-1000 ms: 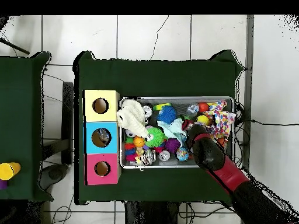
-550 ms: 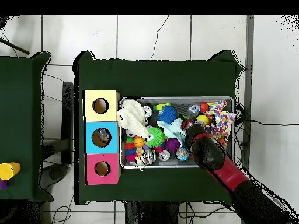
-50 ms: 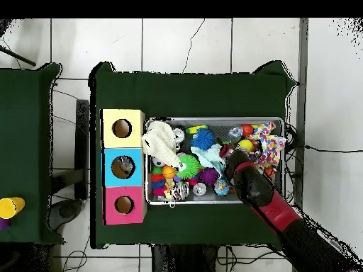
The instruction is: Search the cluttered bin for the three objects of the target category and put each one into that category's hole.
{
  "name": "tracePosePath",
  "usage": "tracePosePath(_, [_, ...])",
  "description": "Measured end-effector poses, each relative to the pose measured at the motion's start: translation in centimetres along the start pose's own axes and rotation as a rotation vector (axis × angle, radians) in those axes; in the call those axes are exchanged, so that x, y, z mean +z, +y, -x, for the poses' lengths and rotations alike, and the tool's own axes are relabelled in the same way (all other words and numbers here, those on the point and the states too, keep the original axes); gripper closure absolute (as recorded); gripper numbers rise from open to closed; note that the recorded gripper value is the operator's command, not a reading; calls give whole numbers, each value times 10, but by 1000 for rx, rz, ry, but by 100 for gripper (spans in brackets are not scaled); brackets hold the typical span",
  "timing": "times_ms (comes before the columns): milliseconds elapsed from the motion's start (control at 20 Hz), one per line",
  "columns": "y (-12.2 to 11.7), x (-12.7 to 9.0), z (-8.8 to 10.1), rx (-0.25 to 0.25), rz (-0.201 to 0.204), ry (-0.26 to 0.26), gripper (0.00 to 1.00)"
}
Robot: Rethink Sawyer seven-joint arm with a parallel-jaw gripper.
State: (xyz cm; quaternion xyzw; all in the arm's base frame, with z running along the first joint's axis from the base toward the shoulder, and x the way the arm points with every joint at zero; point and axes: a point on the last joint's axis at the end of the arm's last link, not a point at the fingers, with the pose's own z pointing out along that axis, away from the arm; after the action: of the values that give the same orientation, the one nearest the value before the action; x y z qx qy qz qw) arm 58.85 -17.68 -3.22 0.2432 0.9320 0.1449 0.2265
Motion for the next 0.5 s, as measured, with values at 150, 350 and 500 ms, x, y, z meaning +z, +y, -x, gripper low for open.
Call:
tracePosePath(150, [0,0,0,1,0,0,0])
tracePosePath(350, [0,-1,1,-1,-1,-1,0])
tracePosePath(500, [0,-1,2,-2,-2,-3,0])
